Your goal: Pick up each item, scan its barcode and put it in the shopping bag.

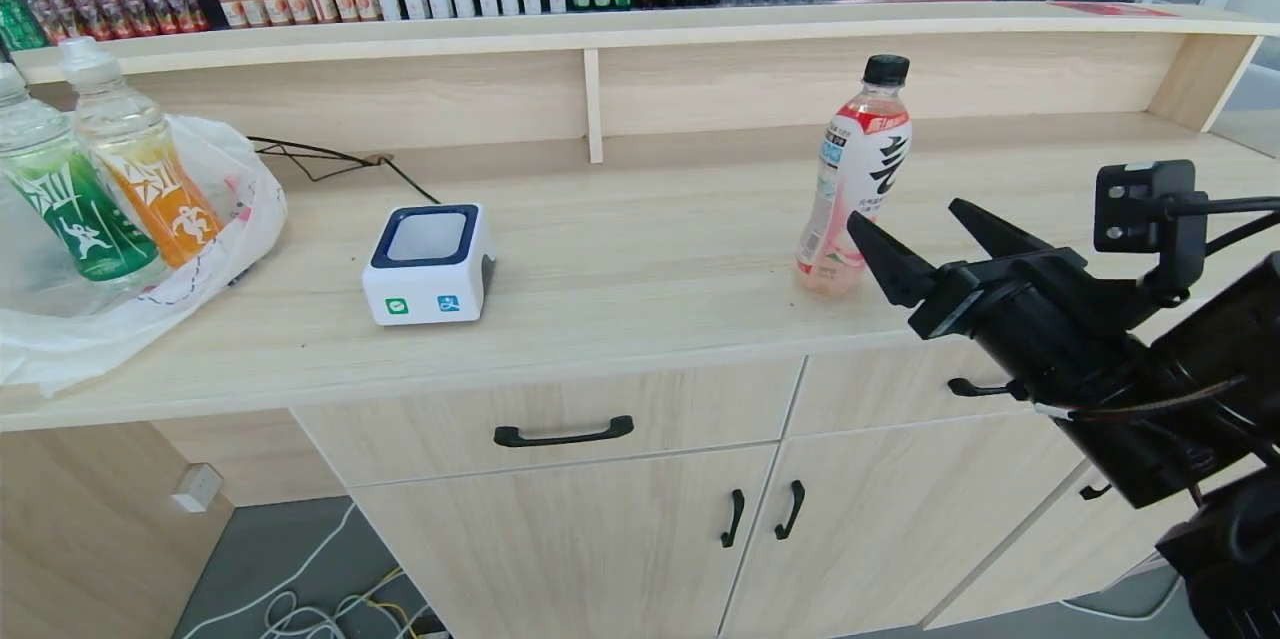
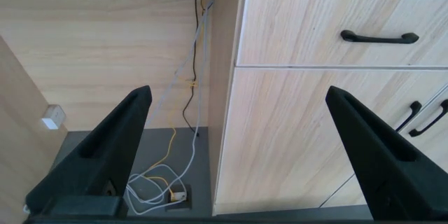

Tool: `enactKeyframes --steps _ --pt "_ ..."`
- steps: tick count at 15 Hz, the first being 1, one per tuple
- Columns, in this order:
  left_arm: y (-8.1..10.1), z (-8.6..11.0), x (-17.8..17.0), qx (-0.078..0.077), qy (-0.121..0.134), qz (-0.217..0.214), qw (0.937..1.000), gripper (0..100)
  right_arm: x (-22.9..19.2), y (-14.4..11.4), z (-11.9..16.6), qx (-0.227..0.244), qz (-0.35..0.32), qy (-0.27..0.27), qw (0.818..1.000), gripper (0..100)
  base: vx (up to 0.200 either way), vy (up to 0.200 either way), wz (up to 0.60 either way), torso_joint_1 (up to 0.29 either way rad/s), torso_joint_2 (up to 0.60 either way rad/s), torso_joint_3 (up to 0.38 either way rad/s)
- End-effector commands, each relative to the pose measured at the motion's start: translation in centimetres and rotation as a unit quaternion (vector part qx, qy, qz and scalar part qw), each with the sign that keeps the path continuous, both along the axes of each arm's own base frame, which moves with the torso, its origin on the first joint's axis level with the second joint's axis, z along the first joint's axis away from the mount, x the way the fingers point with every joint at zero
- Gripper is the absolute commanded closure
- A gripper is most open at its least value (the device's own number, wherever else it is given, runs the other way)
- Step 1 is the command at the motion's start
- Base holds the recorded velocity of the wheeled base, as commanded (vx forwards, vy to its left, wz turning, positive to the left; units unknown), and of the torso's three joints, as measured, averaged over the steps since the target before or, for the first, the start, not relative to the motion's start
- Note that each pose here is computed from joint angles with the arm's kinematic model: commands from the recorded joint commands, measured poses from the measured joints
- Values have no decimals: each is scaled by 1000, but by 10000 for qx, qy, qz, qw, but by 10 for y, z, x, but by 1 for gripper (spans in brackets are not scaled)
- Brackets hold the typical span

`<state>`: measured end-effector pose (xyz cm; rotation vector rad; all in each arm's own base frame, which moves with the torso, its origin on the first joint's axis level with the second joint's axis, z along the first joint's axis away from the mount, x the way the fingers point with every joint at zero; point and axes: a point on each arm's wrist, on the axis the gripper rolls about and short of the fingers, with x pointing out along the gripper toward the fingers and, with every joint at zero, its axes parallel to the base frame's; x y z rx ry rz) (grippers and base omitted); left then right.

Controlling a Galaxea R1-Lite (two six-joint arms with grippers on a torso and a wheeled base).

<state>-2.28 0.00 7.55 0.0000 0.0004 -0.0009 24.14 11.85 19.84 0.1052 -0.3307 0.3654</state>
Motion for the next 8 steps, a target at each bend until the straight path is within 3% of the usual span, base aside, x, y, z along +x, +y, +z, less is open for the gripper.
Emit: enactKeyframes --steps 1,8 --pt "0 0 0 0 -2 -3 10000 0 6 0 1 8 -46 5 10000 0 0 0 0 0 0 0" --pt "0 0 0 8 -2 -3 10000 0 25 -1 -12 -56 122 376 9992 0 0 0 0 0 0 0"
